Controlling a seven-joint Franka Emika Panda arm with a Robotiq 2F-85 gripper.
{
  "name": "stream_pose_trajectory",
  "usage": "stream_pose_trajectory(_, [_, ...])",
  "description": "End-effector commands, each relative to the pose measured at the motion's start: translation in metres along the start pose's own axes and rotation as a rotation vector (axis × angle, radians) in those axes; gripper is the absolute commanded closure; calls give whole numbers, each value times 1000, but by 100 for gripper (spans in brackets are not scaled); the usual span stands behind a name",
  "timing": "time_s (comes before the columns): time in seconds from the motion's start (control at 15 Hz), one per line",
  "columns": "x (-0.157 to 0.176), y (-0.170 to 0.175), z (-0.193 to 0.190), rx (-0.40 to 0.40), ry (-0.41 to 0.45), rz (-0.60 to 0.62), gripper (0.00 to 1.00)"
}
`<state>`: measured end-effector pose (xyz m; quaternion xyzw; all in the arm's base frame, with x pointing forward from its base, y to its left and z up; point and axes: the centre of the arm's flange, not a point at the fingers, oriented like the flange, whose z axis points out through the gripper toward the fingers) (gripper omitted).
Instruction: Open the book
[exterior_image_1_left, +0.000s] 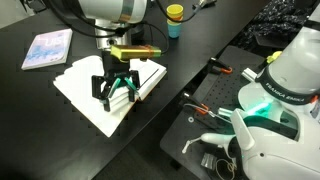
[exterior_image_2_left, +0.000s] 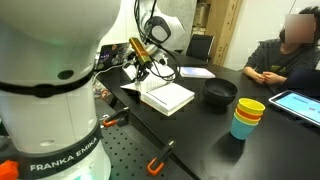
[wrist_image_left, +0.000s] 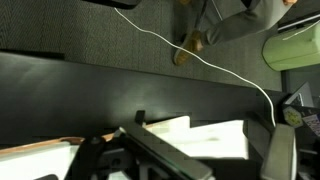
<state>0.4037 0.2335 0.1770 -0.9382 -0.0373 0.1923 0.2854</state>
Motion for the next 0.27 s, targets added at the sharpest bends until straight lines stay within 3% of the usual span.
stream_pose_trajectory(0.0, [-22,-34,11,28,129,-137,0])
stream_pose_trajectory(0.2, [-35,-53,25,-22,192,-265,0])
